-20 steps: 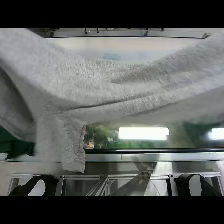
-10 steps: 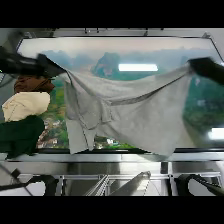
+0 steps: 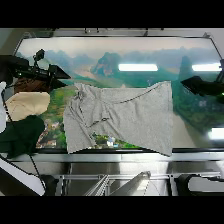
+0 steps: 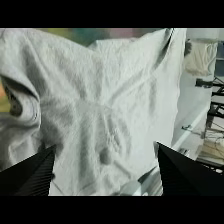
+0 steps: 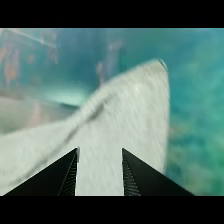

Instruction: Fold the shirts.

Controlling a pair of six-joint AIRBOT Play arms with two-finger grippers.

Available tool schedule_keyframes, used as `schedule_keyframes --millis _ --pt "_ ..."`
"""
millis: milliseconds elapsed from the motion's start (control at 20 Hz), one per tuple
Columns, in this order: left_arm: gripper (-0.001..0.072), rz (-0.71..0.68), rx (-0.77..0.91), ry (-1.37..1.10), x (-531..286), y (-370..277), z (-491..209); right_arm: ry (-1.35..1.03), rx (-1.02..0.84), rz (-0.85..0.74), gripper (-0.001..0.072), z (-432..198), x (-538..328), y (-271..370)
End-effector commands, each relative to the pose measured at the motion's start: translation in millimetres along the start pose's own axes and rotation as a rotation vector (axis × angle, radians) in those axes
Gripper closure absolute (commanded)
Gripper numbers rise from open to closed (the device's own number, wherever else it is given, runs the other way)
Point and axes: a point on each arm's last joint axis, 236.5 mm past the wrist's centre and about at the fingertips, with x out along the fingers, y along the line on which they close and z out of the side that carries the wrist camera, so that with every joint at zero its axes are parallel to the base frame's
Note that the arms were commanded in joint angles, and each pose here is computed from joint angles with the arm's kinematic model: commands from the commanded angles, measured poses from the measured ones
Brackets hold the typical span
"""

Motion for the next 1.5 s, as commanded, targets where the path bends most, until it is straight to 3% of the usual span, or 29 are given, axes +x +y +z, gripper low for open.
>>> schedule_keyframes --millis 0,150,350,500,650,750,800,850,950,1000,1050,1100,1250,1450 --pt "-0.0003 0.173 -0.081 0.160 -19.9 28.7 -58.8 0.239 0.102 -0.160 0.0389 -73.3 -42.7 -41.4" --pt "-0.0002 0.368 -0.162 0.177 -20.9 72.4 -116.0 0.231 0.164 -0.209 0.0389 -118.5 -52.9 -49.3" --pt "0.0014 0.420 -0.292 0.101 -2.9 118.0 -170.3 0.213 0.190 -0.183 0.0389 -155.2 -54.5 -35.4" --pt "0.0015 0.377 -0.272 0.084 15.4 127.2 -176.4 0.235 0.190 -0.151 0.0389 -165.9 -58.9 -21.7" --pt "0.0015 0.202 -0.290 0.055 40.6 111.2 -155.8 0.246 0.190 -0.088 0.0389 -168.0 -64.3 0.5" --pt "0.0016 0.161 -0.312 0.096 53.4 113.1 -155.3 0.243 0.175 -0.056 0.0389 -167.2 -70.8 15.5" --pt "0.0071 0.145 -0.307 0.125 60.4 111.5 -156.8 0.242 0.173 -0.045 0.0389 -167.1 -74.6 22.6" --pt "0.0186 0.126 -0.295 0.140 67.1 106.8 -156.2 0.239 0.169 -0.038 0.0388 -167.2 -78.9 29.3" --pt "0.0285 0.121 -0.261 0.171 77.2 100.3 -159.0 0.233 0.182 -0.047 0.0387 -167.9 -87.5 37.9" --pt "0.0470 0.122 -0.242 0.188 80.2 97.7 -161.7 0.244 0.199 -0.083 0.0367 -172.1 -92.0 34.3" --pt "0.0702 0.116 -0.233 0.198 80.7 95.6 -163.5 0.278 0.242 -0.158 0.0235 -182.8 -98.8 22.3" --pt "0.0691 0.110 -0.228 0.206 80.2 94.3 -165.1 0.326 0.278 -0.244 0.0193 -196.5 -107.1 7.1" --pt "0.0692 0.081 -0.257 0.210 69.1 94.9 -168.7 0.475 0.382 -0.497 0.0193 -237.5 -140.6 -33.9" --pt "0.0692 0.044 -0.288 0.206 53.3 96.5 -172.1 0.479 0.422 -0.501 0.0193 -259.1 -127.0 -47.3"
